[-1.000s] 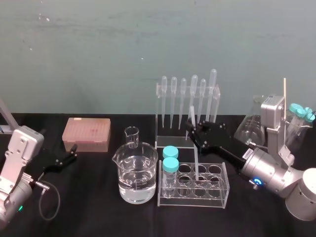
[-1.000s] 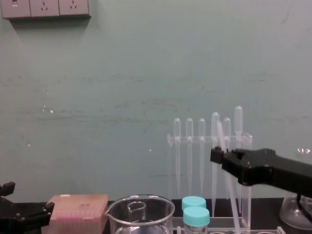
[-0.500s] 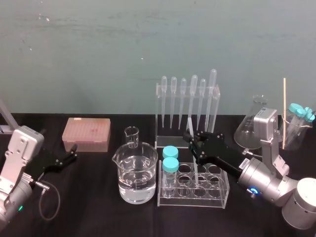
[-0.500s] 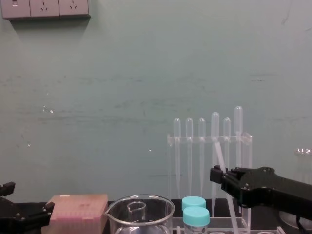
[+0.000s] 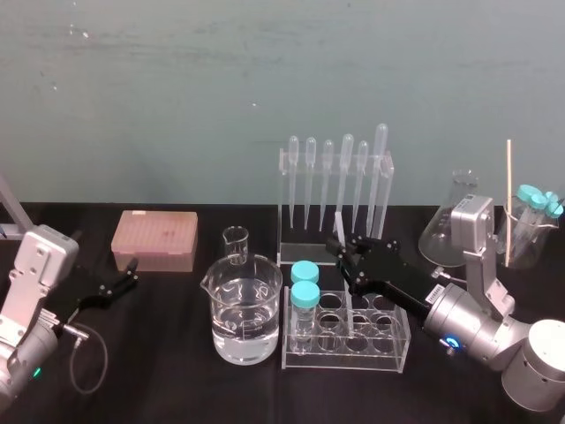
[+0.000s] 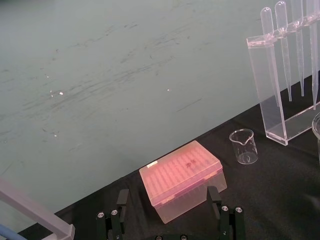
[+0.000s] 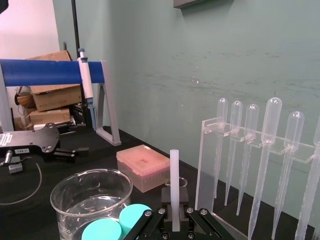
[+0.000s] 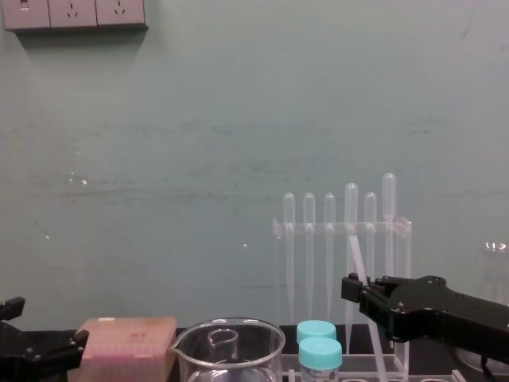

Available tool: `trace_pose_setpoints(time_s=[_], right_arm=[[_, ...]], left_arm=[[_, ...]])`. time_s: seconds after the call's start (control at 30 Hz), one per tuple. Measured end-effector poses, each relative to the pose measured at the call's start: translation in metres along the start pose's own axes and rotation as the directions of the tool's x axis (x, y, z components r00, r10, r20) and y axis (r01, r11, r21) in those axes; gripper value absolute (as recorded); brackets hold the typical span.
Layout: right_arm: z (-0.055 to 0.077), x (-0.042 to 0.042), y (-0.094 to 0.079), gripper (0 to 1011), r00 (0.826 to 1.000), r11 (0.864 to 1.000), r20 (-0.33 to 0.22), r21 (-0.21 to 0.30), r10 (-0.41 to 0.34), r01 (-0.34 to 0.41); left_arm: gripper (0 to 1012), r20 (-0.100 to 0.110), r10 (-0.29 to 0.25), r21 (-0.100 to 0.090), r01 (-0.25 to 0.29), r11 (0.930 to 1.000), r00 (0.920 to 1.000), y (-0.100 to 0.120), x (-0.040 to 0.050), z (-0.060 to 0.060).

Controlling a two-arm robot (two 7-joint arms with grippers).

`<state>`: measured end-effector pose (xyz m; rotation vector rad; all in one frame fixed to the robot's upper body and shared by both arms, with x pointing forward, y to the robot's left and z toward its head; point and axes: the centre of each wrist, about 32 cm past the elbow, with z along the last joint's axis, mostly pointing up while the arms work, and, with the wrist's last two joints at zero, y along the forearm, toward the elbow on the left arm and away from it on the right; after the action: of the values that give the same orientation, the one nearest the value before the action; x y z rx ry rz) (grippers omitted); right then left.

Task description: Pick up the stirring rod with one hand, then place it down.

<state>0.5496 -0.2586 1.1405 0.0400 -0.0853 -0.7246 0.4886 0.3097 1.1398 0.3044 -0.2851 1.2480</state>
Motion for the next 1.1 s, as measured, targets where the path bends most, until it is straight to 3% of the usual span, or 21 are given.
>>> trace_pose_setpoints(time_s=[0.17, 0.97, 1.1], right_arm=[[0.0003, 0.0002, -0.0001, 85, 1.0, 1.0, 0.001, 0.0, 0.0, 0.0], [0.0011, 0.0006, -0.0002, 876, 1.0, 1.0, 0.002, 0.002, 0.0, 0.0], [0.0015, 0.0004, -0.0005, 954, 1.0, 1.0, 0.002, 0.003, -0.002, 0.002]], left_arm=[[1000, 0.0, 0.0, 0.0, 0.0, 1.0, 1.0, 0.0, 0.0, 0.0], [1000, 0.0, 0.0, 0.0, 0.0, 1.0, 1.0, 0.0, 0.0, 0.0], [1000, 0.0, 0.0, 0.0, 0.0, 1.0, 1.0, 0.0, 0.0, 0.0]])
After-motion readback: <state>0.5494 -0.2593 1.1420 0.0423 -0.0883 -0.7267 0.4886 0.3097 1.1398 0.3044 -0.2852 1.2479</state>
